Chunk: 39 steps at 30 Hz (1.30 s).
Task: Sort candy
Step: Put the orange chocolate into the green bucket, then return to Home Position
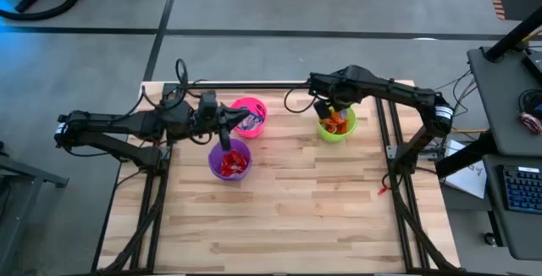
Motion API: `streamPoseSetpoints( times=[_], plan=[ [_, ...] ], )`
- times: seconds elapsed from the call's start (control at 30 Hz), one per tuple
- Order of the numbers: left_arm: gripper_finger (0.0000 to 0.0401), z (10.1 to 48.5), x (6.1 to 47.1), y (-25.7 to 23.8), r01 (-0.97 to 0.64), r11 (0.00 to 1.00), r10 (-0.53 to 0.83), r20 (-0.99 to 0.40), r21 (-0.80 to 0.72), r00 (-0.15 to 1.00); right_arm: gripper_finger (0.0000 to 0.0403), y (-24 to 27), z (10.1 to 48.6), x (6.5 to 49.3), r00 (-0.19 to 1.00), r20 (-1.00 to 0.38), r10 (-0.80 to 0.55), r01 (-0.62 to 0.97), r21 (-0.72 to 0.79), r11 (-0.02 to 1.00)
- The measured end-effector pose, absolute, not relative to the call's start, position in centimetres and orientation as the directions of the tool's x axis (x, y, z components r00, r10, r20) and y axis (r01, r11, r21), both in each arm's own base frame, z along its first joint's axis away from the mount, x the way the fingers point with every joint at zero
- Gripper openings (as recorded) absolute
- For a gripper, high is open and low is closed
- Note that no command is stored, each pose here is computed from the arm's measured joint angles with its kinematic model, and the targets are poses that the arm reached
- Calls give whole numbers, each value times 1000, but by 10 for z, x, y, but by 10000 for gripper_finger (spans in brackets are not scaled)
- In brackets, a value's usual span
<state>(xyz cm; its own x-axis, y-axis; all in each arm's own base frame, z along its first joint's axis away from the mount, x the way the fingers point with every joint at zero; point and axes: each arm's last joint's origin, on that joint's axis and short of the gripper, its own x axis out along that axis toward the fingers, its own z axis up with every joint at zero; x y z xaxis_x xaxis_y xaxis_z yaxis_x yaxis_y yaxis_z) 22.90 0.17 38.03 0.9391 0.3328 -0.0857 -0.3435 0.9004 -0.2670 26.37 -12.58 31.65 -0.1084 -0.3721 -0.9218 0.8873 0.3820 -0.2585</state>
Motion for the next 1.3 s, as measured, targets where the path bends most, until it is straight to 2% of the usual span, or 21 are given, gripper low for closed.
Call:
streamPoseSetpoints(
  times=[0.13,0.4,0.5,0.6,0.7,0.77,0.8,0.9,0.97,1.1,1.23,1.3],
  plan=[
    [0,380,228,5,-439,849,435,-82,-296,897,45,-132,314,262,-79,-945,-318,870,-221,441],
    [0,378,230,8,-538,744,553,-86,-395,829,120,-133,312,261,-67,-962,-265,834,-200,514],
    [0,372,229,9,-573,701,579,-130,-425,805,142,-132,317,258,-41,-963,-266,818,-185,544],
    [0,359,226,9,-631,646,590,-243,-429,770,149,-129,326,255,31,-963,-269,793,-140,593],
    [0,347,221,8,-666,600,564,-357,-443,745,146,-125,337,252,201,-939,-279,745,-38,666],
    [0,346,221,4,-603,652,462,-391,-459,796,140,-118,346,250,373,-892,-256,638,46,768],
    [0,348,222,-1,-522,710,365,-388,-472,846,137,-114,350,248,469,-854,-227,557,86,826],
    [0,364,225,-18,-168,844,38,-256,-509,966,128,-97,357,241,714,-695,-85,266,158,951],
    [0,372,221,-22,-44,879,-59,-200,-474,978,122,-87,359,235,815,-580,-18,139,166,976],
    [0,380,219,-21,1,952,-56,-170,-306,984,112,-78,367,220,916,-400,-25,79,119,990],
    [0,385,224,-22,17,950,-52,-103,-312,993,103,-73,374,207,955,-295,-42,116,239,964],
    [0,384,229,-21,-11,961,-15,-93,-277,996,101,-71,376,204,967,-249,-49,108,229,967]
  ],
)
